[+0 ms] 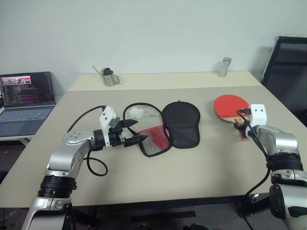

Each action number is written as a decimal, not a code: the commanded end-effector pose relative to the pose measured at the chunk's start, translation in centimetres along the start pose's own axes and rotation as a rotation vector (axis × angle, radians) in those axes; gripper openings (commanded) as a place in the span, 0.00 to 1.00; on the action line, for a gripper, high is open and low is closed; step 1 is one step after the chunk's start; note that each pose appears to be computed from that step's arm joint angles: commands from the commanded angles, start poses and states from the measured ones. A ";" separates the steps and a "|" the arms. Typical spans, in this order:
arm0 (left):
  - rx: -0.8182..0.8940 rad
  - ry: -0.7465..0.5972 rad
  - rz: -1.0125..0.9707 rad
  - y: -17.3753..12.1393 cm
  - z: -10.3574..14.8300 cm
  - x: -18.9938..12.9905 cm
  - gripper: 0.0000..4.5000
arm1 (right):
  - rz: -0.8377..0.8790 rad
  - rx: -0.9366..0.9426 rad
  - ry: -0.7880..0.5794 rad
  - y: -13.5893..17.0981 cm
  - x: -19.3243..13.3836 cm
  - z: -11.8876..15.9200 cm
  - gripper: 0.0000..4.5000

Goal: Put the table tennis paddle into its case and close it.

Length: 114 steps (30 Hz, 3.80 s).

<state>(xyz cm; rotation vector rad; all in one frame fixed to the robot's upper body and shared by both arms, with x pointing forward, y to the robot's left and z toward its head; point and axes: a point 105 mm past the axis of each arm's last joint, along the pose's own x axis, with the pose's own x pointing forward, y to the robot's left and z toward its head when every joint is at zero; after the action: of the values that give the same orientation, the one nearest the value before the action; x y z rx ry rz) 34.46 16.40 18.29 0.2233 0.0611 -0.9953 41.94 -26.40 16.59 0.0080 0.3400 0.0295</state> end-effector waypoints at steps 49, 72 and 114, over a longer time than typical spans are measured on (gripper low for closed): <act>0.050 -0.030 0.013 -0.4 1.3 -0.2 1.00 | 0.218 0.129 -0.011 18.6 2.0 -2.1 0.46; 0.048 0.074 0.253 2.8 -1.5 -3.1 1.00 | 0.738 -0.265 -0.234 18.2 -8.2 4.3 0.99; 0.063 -0.059 0.037 5.6 4.7 9.0 1.00 | 0.796 -0.434 -0.195 12.1 -13.4 4.9 0.99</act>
<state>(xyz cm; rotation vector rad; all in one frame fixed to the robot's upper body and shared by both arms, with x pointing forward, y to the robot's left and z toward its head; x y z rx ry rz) 43.83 12.42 19.25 0.2596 0.0693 -0.9254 31.21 -14.36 24.59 -0.2661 0.1598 0.8880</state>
